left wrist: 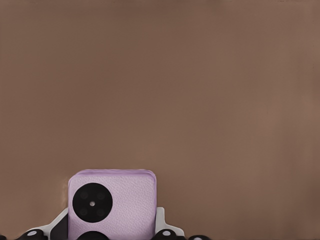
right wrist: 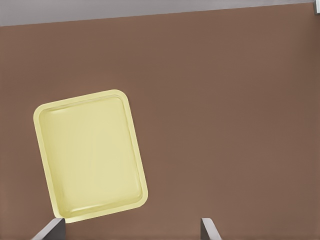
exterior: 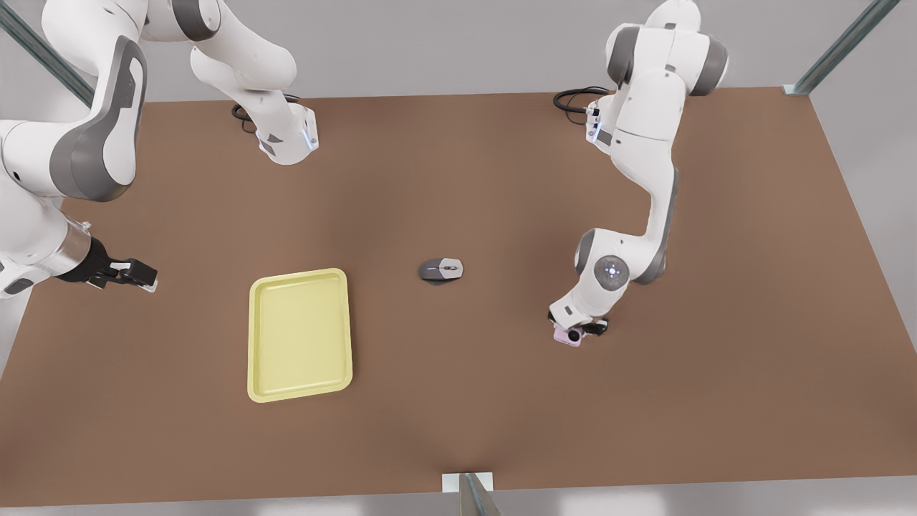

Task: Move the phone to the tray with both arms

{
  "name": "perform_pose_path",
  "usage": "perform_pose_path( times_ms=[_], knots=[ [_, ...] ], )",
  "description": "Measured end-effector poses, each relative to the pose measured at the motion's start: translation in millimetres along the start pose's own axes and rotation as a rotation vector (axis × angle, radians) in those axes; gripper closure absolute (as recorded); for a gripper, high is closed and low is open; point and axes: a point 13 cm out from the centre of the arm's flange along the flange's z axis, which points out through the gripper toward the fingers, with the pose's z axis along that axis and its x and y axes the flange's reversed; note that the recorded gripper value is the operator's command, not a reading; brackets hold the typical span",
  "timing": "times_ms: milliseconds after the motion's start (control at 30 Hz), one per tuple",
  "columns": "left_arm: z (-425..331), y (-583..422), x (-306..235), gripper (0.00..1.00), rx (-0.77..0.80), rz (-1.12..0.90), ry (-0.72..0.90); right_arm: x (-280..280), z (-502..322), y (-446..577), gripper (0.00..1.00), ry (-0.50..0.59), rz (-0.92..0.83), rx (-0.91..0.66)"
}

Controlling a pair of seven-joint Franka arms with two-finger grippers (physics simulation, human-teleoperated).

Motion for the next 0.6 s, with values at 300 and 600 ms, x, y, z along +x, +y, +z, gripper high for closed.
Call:
perform_pose_path(
  times_ms=[300,600],
  knots=[
    [10.9,-244.9,-71.6,0.23,0.046,0.109,-0.051,0.0,0.0,-0.7,0.0,0.0,0.0,0.002],
    [28.7,-312.1,-94.0,0.21,0.121,-0.107,-0.1,0.0,0.0,-0.7,0.0,0.0,0.0,0.002]
  ],
)
